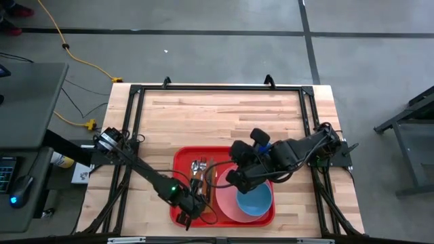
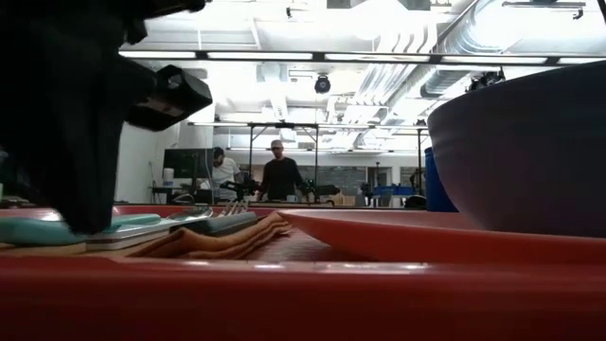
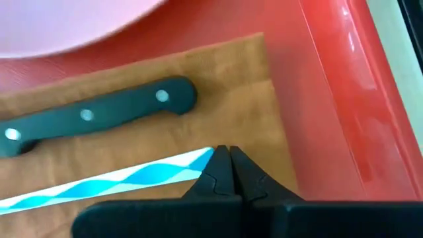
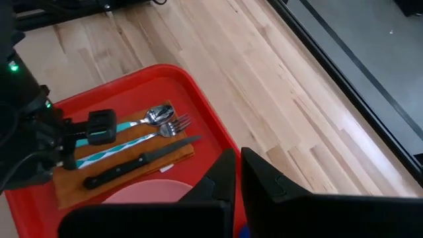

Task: Set up tray
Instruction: Adjust the orange napkin

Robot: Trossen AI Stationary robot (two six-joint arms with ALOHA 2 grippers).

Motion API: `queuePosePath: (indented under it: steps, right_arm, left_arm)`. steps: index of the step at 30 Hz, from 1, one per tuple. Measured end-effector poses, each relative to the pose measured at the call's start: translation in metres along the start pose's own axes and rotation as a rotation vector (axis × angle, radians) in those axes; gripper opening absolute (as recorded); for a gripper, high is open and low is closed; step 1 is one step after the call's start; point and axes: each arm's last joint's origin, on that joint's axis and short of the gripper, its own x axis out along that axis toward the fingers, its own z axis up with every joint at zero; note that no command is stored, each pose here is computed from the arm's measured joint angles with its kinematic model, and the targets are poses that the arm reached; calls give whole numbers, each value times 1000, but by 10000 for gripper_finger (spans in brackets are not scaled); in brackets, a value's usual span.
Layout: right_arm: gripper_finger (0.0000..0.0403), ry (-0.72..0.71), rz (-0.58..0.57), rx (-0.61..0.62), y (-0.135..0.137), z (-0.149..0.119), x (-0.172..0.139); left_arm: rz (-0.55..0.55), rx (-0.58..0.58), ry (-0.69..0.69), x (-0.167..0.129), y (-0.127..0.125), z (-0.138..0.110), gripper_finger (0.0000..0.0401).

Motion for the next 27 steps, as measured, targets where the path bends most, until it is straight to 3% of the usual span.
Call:
queuePosePath:
  steps: [6,13,21,27]
  right_arm:
    - [0,0,12,-11,3,-3,-4]
    - [0,-12,29,-28,7,-9,-11]
    - [0,-91,43,15,-1,-11,-36]
    - [0,-134,57,32,-7,-13,-51]
  left_arm:
    - [58,58,-11,-20,9,25,8]
    - [267,107,130,-53,35,40,8]
    - [333,13,293,-59,75,31,8]
    - [278,-153,348,-52,102,23,8]
